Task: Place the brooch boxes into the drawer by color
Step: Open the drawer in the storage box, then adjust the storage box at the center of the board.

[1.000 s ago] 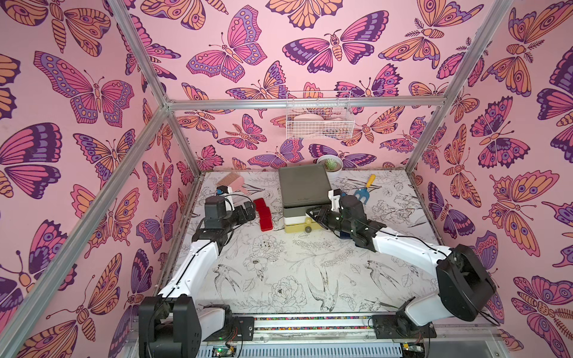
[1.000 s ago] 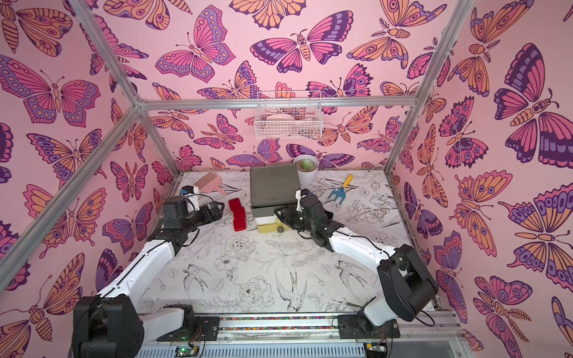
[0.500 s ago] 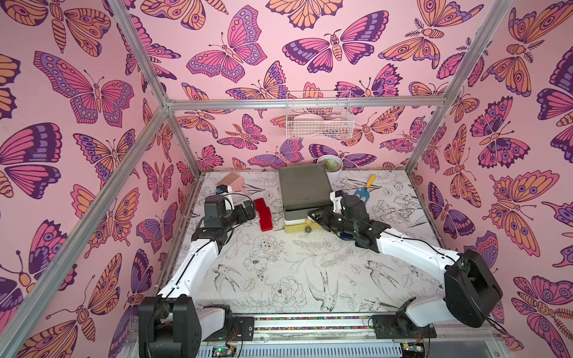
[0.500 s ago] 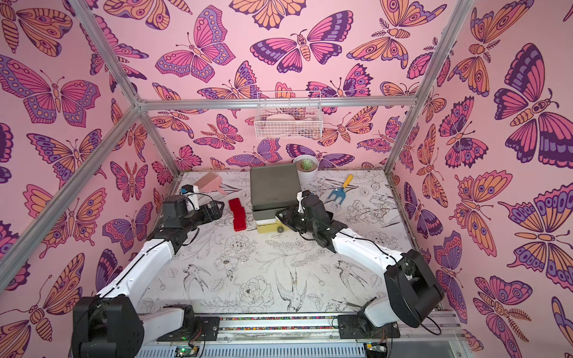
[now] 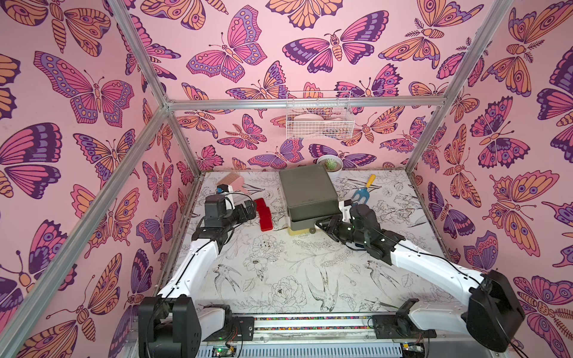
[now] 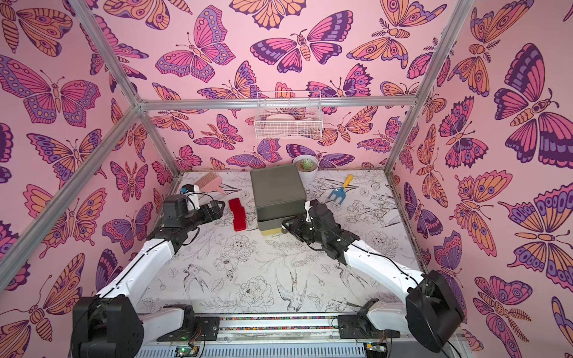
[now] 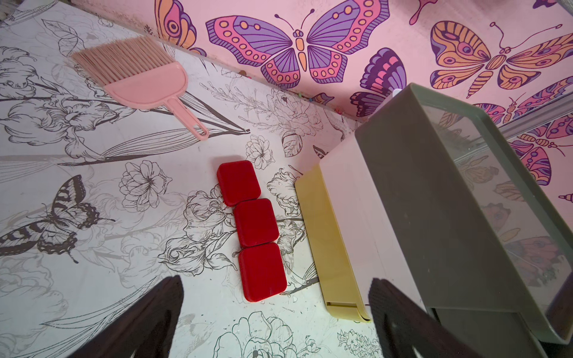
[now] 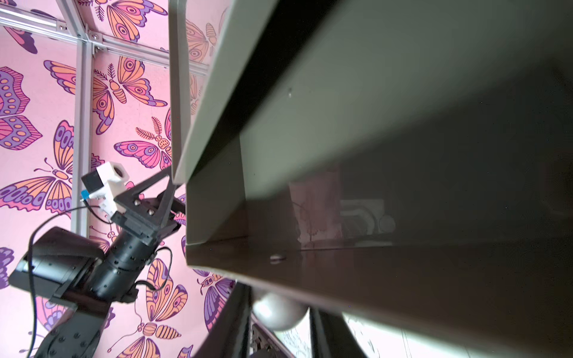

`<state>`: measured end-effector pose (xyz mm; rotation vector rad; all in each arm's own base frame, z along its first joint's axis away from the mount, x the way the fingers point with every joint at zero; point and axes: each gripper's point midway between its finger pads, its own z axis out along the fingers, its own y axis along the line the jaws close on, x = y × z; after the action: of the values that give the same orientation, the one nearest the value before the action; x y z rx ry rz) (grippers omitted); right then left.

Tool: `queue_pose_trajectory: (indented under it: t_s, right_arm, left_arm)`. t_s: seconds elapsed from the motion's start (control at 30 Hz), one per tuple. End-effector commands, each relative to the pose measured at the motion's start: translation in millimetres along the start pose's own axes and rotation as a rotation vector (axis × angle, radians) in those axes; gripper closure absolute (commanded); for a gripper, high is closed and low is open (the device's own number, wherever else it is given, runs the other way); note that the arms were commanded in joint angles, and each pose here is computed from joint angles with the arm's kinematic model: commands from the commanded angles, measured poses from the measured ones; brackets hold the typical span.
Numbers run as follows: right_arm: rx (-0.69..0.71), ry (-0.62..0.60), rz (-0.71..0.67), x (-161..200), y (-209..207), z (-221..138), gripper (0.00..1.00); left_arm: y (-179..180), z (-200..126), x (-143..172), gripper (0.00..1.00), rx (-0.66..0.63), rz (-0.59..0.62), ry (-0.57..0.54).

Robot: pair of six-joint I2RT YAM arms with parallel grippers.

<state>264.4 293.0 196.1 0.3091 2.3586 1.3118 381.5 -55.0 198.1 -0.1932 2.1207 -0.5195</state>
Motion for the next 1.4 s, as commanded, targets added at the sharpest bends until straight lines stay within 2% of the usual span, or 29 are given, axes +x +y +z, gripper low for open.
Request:
queue_pose_trajectory:
  t_s: [0.0, 0.2, 0.3, 0.37, 0.43, 0.6, 0.8, 0.87, 0.93, 1.07, 1.13, 1.37]
  right_arm:
    - [-0.037, -0.010, 0.047, 4, 14, -17, 0.73]
    - [-0.002, -0.036, 0.075, 7, 1, -33, 0.70]
    - [0.000, -0.043, 0.079, 6, 0, -34, 0.57]
    - [-0.004, -0.035, 0.068, 6, 3, -33, 0.38]
    - [-0.007, -0.037, 0.050, 5, 7, -35, 0.27]
    - [0.012, -0.049, -0.012, 0, 16, -45, 0.15]
    - [0.157, -0.085, -0.095, -3, 2, -79, 0.12]
    - [0.240, -0.139, -0.109, -8, -13, -98, 0.12]
    - [0.316, -0.223, -0.123, -17, -28, -120, 0.11]
    - [0.425, -0.366, -0.172, -44, -38, -152, 0.13]
    - [0.437, -0.373, -0.191, -62, -32, -150, 0.21]
    - [0.452, -0.273, -0.244, -128, -15, -116, 0.22]
  left_arm:
    - [-13, -4, -9, 0.00, 0.038, 0.006, -0.013]
    - [-19, -4, -13, 0.00, 0.052, 0.006, -0.017]
    - [-22, -3, -15, 0.00, 0.059, 0.007, -0.018]
    - [-25, -3, -16, 0.00, 0.066, 0.012, -0.019]
    - [-28, -3, -17, 0.00, 0.069, 0.015, -0.019]
    - [-38, -2, -21, 0.00, 0.088, 0.010, -0.023]
    - [-55, 3, -27, 0.00, 0.121, -0.015, -0.016]
    - [-62, 2, -30, 0.00, 0.138, -0.014, -0.019]
    - [-63, 14, -23, 0.00, 0.136, -0.022, 0.015]
    - [-76, 20, -19, 0.00, 0.158, -0.027, 0.042]
    - [-84, 25, -14, 0.00, 0.171, -0.029, 0.061]
    - [-93, 40, -1, 0.00, 0.174, -0.108, 0.116]
